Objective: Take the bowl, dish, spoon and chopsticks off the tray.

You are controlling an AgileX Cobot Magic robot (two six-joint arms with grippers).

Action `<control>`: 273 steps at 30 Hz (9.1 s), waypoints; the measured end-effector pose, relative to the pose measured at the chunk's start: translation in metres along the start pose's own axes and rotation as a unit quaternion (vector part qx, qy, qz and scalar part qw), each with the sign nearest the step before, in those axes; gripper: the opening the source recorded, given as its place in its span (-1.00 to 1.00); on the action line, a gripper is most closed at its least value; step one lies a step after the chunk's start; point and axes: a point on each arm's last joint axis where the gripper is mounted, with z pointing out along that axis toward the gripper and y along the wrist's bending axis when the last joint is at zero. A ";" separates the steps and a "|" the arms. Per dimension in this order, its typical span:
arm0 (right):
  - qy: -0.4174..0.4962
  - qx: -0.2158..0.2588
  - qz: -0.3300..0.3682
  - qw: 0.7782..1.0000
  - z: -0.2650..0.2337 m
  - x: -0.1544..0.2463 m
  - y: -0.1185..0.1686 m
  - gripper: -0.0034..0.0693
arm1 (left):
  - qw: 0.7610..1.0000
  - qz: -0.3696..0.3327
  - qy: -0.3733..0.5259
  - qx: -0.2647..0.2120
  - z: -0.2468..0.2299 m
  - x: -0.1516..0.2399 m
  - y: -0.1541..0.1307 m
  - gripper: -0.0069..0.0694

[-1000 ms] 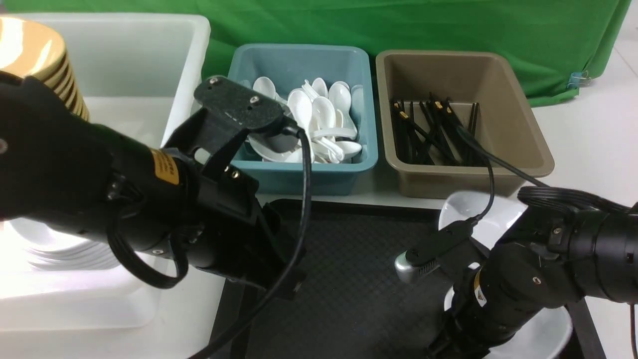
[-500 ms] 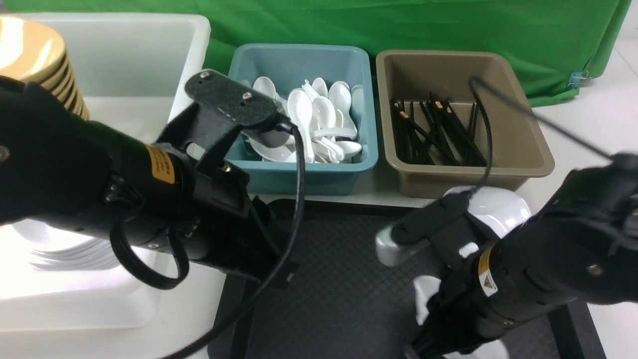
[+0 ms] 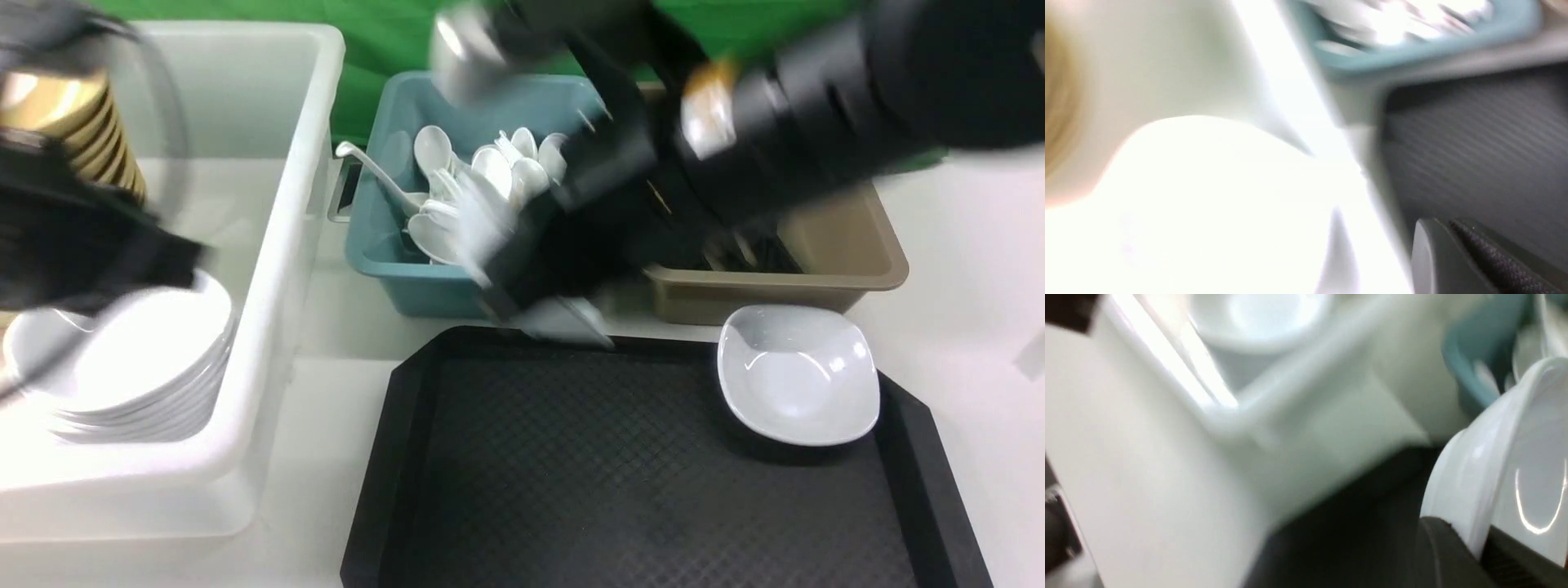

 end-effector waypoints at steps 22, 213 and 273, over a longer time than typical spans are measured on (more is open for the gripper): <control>-0.051 -0.089 -0.191 0.976 0.174 -0.047 0.064 -0.83 | 0.989 -0.127 0.000 -0.070 -0.040 0.019 0.041 -0.76; -0.568 0.118 -0.059 0.812 -0.195 0.277 0.011 -0.64 | 0.958 0.026 -0.252 0.136 -0.062 0.130 -0.022 -0.76; -0.558 0.140 -0.086 0.813 -0.194 0.278 0.011 -0.26 | 0.957 0.031 -0.276 -0.083 0.019 0.233 0.012 -0.76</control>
